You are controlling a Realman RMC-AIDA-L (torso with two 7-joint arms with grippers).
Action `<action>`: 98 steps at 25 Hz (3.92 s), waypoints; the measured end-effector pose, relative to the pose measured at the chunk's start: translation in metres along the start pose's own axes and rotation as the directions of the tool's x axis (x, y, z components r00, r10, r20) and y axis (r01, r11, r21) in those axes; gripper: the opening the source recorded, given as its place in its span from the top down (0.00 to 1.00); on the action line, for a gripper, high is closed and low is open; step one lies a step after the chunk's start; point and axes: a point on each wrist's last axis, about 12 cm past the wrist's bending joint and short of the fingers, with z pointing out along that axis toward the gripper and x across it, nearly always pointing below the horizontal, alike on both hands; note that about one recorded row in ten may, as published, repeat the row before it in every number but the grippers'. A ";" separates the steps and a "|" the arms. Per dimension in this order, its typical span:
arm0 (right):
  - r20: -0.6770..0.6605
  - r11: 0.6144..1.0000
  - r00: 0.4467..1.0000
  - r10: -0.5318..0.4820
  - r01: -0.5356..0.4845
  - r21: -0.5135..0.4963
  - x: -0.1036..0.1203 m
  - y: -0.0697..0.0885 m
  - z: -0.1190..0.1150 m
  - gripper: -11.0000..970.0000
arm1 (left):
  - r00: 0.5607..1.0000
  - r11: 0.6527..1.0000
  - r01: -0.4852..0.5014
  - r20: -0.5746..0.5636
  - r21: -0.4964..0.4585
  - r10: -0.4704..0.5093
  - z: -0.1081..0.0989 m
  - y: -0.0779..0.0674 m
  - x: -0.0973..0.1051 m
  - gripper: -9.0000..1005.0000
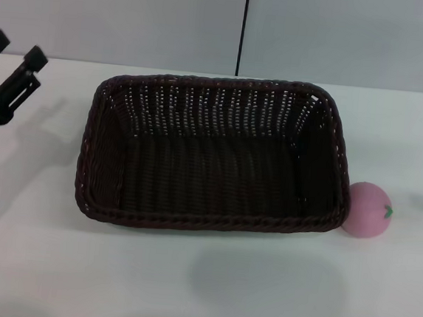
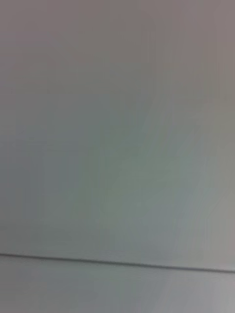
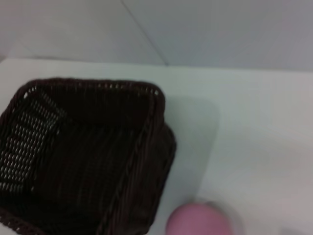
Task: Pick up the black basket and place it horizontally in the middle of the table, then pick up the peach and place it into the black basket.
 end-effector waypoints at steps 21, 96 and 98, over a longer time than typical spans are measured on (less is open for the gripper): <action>-0.161 0.998 0.987 0.029 -0.036 -0.043 -0.013 -0.004 0.100 0.42 | 0.999 0.999 0.035 -0.006 -0.028 -0.035 -0.004 0.002 0.006 0.31; 0.941 0.961 0.216 -0.261 -0.030 0.274 0.107 0.004 0.126 0.24 | 0.994 0.961 -0.045 0.079 -0.273 0.069 -0.062 0.020 0.008 0.31; 0.929 0.949 0.233 -0.286 -0.063 0.308 0.112 0.005 0.131 0.24 | 0.994 0.958 -0.040 0.087 -0.283 0.067 -0.064 0.019 0.009 0.31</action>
